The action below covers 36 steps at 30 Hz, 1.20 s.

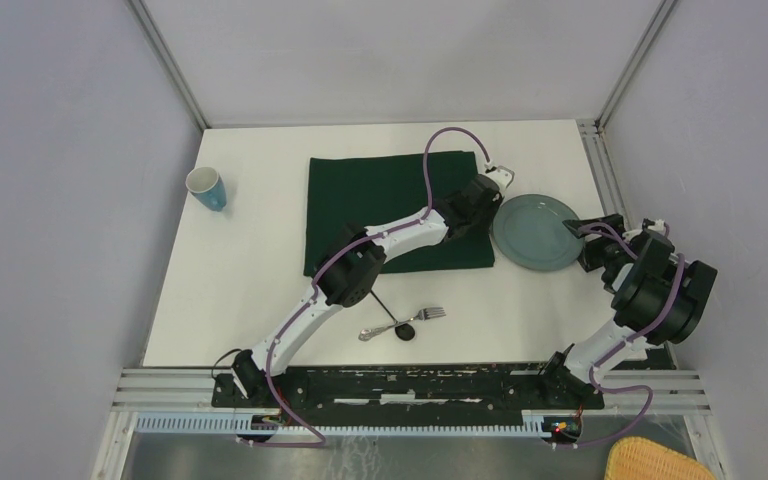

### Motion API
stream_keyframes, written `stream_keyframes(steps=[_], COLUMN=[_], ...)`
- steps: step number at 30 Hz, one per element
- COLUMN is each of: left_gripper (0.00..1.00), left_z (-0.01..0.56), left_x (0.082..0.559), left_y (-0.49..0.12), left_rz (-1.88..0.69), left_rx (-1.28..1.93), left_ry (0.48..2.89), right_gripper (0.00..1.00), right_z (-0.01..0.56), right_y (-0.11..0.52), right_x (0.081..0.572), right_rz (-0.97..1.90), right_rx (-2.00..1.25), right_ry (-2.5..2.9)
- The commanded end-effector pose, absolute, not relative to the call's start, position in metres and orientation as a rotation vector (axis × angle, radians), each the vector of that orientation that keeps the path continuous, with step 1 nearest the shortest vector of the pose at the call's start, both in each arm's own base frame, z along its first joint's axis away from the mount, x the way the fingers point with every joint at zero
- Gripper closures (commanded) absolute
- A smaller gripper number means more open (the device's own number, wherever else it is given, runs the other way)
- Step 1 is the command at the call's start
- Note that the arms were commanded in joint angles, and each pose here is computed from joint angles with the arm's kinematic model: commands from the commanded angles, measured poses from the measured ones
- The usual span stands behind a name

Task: Set the dinner table for one person
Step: Pick up the plate at the center of the board.

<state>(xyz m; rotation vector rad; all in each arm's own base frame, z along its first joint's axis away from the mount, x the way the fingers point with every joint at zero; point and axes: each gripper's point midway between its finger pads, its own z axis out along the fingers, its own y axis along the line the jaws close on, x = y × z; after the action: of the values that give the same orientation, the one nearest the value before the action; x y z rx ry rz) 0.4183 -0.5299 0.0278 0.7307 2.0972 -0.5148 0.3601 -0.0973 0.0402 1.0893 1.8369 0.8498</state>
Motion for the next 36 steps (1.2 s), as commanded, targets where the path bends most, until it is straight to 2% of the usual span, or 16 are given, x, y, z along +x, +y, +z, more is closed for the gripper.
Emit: stream_keyframes(steps=[1, 12, 17, 22, 24, 32, 35, 36], left_gripper=[0.74, 0.74, 0.74, 0.74, 0.74, 0.74, 0.74, 0.74], left_z=[0.031, 0.030, 0.030, 0.031, 0.032, 0.032, 0.032, 0.032], left_x=[0.414, 0.415, 0.415, 0.416, 0.416, 0.416, 0.416, 0.416], left_y=[-0.546, -0.545, -0.545, -0.544, -0.544, -0.544, -0.544, -0.545], left_rz=[-0.549, -0.541, -0.537, -0.532, -0.534, -0.532, -0.534, -0.537], left_rx=[0.791, 0.792, 0.793, 0.792, 0.790, 0.787, 0.787, 0.787], left_ry=[2.050, 2.052, 2.051, 2.051, 2.050, 2.050, 2.050, 2.049], right_gripper=[0.19, 0.30, 0.39, 0.53, 0.56, 0.80, 0.86, 0.93], right_z=[-0.009, -0.002, -0.006, -0.004, -0.003, -0.001, 0.001, 0.001], right_y=[-0.063, -0.043, -0.036, -0.033, -0.033, -0.031, -0.032, -0.032], right_x=[0.327, 0.318, 0.309, 0.309, 0.310, 0.311, 0.312, 0.313], right_rz=[0.907, 0.951, 0.960, 0.973, 0.971, 0.982, 0.988, 0.988], right_rx=[1.264, 1.218, 1.217, 1.208, 1.204, 1.193, 1.190, 1.192], right_ry=[2.017, 2.072, 2.098, 2.097, 2.096, 2.089, 2.081, 2.078])
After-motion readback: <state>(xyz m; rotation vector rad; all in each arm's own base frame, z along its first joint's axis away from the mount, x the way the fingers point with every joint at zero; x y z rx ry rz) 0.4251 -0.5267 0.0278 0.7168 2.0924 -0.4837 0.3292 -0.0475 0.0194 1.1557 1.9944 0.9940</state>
